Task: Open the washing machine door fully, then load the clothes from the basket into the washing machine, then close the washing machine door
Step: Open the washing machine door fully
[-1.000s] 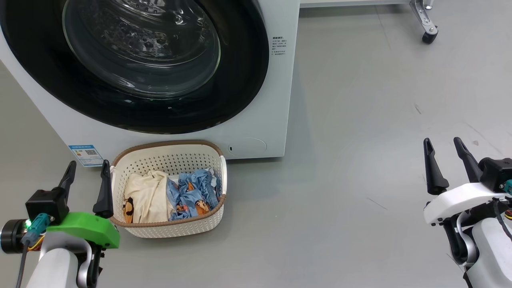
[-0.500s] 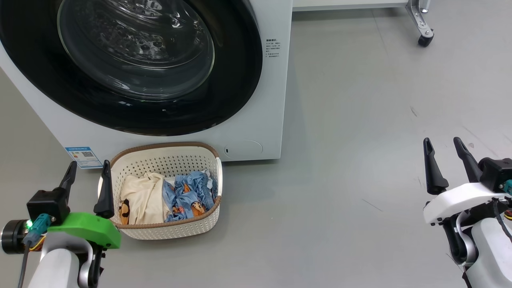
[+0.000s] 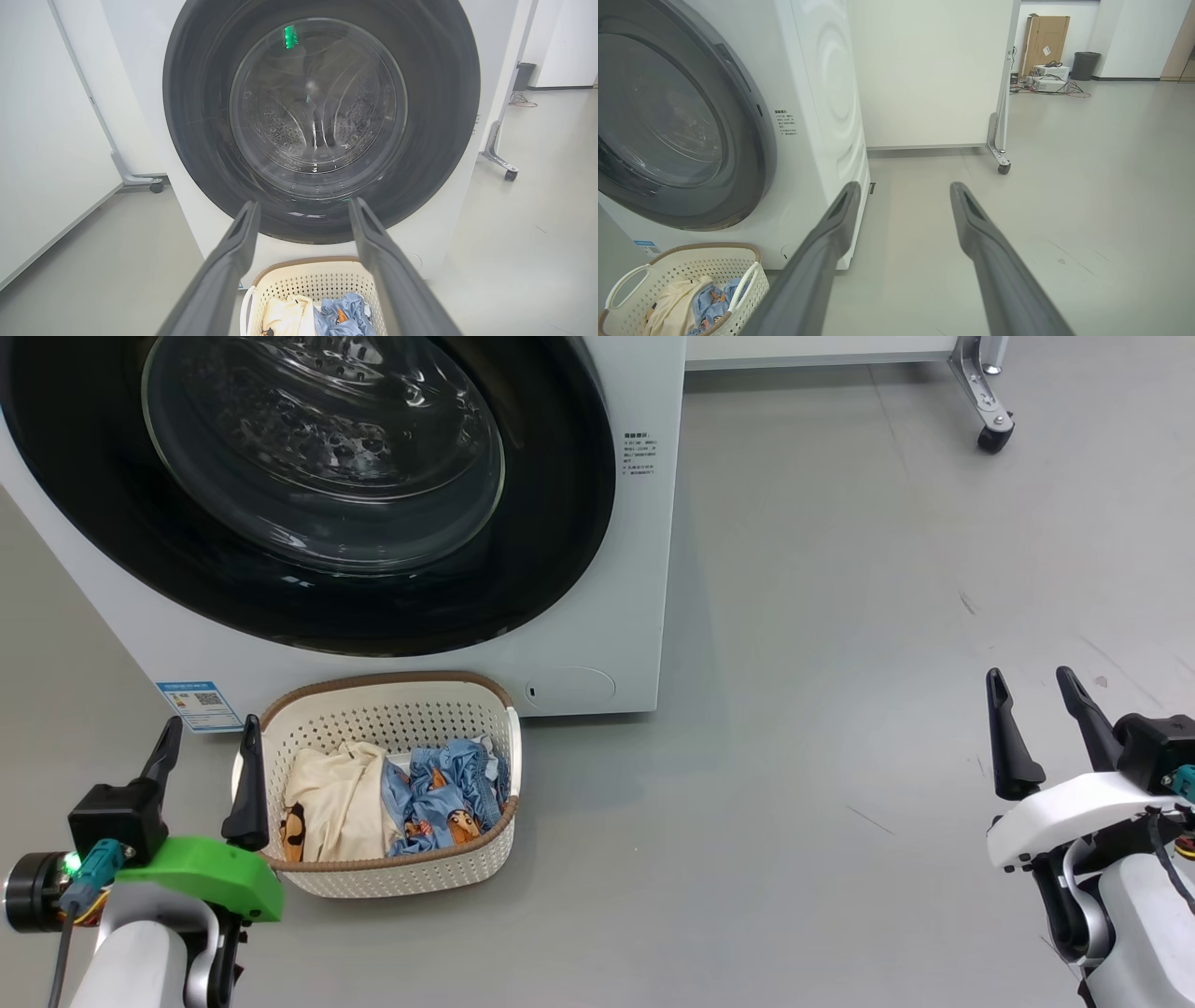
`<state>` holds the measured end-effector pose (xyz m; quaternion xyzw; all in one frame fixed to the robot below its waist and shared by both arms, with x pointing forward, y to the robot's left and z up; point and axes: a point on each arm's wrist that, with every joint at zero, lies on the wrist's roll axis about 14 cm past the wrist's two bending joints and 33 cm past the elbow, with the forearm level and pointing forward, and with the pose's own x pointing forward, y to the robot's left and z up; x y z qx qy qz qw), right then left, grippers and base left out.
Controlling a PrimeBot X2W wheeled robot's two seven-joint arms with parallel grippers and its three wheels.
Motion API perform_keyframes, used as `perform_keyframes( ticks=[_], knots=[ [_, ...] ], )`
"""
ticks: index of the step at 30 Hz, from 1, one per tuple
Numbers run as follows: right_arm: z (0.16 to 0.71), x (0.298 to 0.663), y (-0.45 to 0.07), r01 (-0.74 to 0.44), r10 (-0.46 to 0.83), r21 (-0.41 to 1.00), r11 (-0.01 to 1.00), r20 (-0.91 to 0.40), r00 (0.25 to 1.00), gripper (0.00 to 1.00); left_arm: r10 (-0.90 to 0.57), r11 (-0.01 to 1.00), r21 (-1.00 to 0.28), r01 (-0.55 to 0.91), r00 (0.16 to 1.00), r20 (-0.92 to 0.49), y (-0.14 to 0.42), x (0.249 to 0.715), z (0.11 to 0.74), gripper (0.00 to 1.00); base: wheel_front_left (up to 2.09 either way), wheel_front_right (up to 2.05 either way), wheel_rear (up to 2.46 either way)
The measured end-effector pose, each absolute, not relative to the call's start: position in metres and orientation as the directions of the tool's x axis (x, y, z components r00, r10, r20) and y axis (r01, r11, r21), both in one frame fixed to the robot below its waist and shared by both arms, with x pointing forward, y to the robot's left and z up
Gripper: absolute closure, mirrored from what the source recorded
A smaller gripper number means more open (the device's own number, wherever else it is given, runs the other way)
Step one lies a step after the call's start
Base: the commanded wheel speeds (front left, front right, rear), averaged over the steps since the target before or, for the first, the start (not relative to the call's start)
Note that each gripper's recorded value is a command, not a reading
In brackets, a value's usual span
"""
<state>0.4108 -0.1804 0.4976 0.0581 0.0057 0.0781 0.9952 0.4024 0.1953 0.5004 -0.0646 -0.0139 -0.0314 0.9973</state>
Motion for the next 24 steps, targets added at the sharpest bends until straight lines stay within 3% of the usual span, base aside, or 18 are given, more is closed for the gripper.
perform_keyframes(
  ticks=[19, 24],
  knots=[
    [0.522, 0.433, -0.190, -0.140, 0.132, 0.128, 0.982, 0.069, 0.989, 0.00, -0.073, 0.986, -0.150, 0.074, 0.997, 0.014, 0.186, 0.402, 0.491, 0.00, 0.00, 0.00, 0.00],
    [0.540, 0.450, -0.193, -0.123, 0.097, 0.213, 0.969, 0.126, 0.987, 0.00, -0.075, 0.986, -0.147, 0.072, 0.997, -0.011, 0.186, 0.400, 0.482, 0.00, 0.00, 0.00, 0.00]
  ],
)
